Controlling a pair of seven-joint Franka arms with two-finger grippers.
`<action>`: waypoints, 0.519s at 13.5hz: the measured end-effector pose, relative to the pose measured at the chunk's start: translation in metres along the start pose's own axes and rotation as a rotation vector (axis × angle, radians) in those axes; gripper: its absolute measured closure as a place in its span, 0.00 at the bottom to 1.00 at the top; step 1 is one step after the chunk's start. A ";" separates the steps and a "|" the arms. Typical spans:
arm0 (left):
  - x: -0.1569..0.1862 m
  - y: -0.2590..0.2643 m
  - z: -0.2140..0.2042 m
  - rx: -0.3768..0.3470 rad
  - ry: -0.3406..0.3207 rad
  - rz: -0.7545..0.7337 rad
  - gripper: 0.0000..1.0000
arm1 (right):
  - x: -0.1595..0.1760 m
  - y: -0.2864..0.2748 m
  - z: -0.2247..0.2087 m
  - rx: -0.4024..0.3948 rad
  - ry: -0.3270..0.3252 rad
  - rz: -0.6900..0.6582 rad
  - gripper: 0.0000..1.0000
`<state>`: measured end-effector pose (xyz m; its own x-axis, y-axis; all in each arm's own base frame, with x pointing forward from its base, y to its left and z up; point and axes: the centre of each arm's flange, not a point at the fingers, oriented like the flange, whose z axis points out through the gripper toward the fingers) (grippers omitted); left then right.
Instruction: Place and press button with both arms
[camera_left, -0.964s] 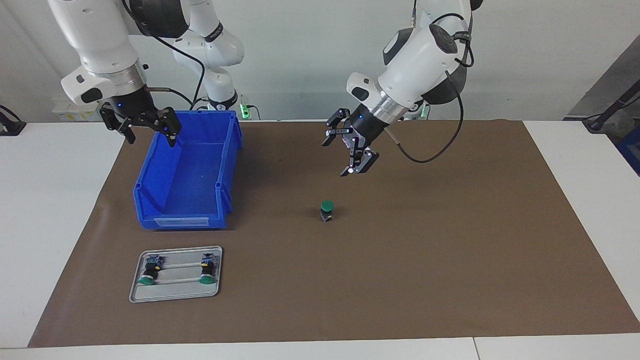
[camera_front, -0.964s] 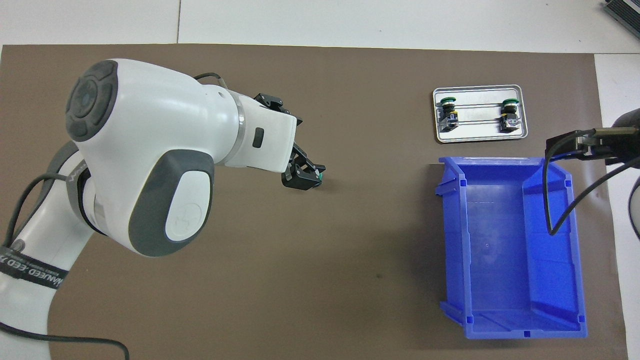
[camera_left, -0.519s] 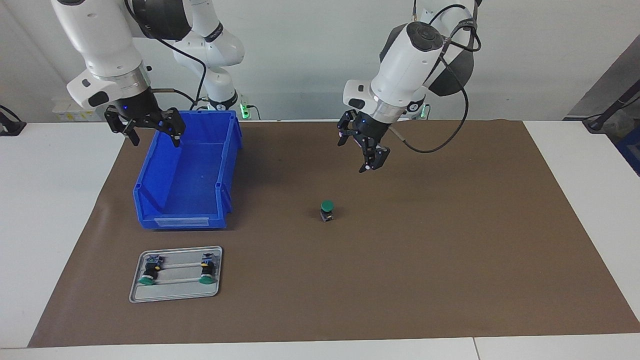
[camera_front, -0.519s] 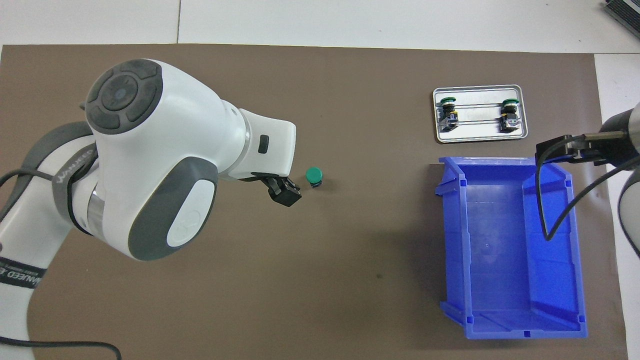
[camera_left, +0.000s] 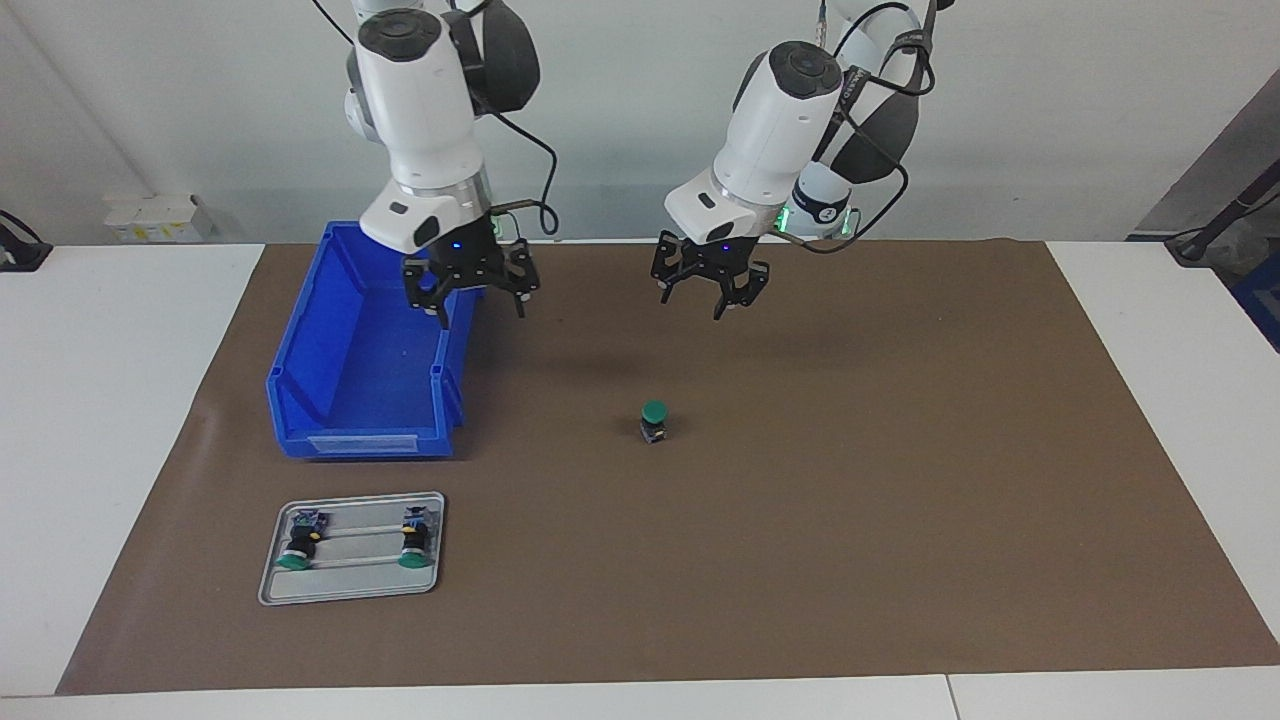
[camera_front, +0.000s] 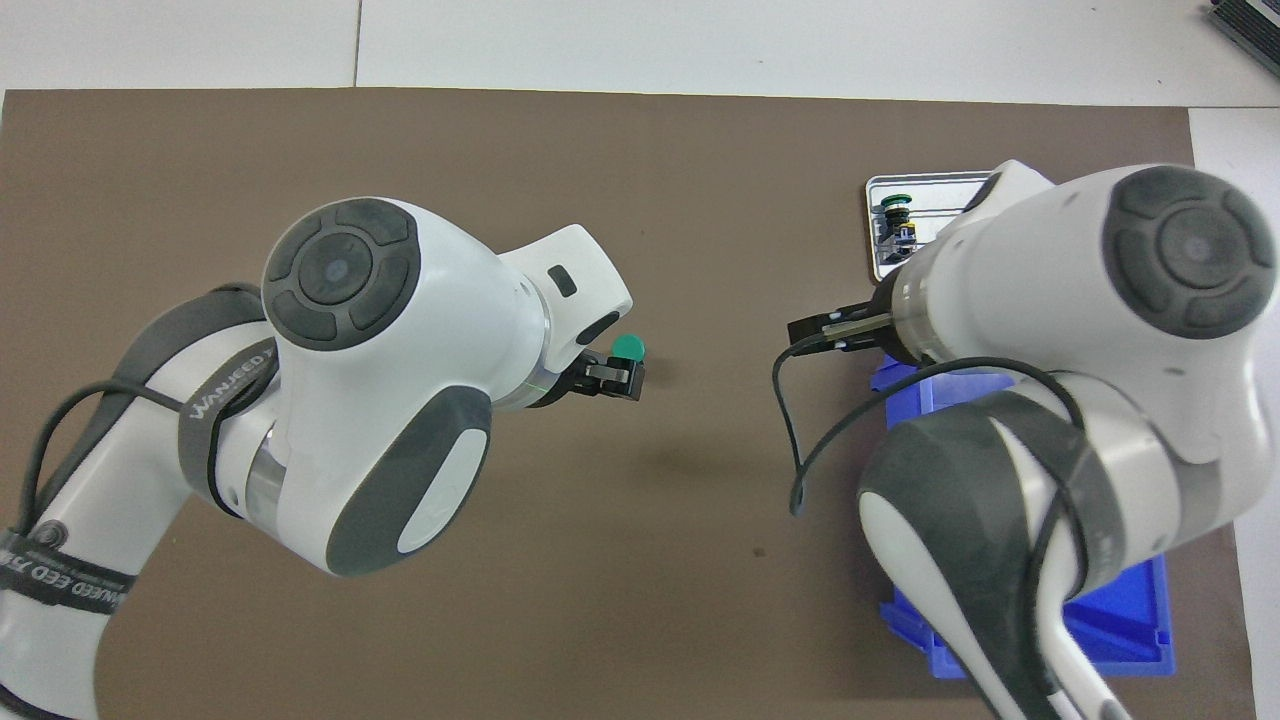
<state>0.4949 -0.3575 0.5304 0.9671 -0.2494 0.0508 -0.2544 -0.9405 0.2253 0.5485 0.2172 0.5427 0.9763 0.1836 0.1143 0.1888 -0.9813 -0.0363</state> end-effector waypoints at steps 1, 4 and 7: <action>0.000 -0.002 0.006 0.004 0.001 -0.020 0.37 | 0.002 -0.017 0.014 0.008 -0.005 -0.021 0.00; 0.007 -0.009 0.022 0.035 0.058 -0.046 0.78 | 0.005 -0.026 0.037 0.006 -0.030 -0.033 0.00; 0.017 -0.011 0.044 0.019 0.095 -0.061 0.99 | 0.005 -0.025 0.040 0.005 -0.033 -0.033 0.00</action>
<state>0.5141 -0.3620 0.4861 0.9768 -0.1698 0.1302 -0.1947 -0.9576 0.2123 0.5529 0.2447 0.5040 0.9725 0.2175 0.0827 0.2212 -0.9745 -0.0382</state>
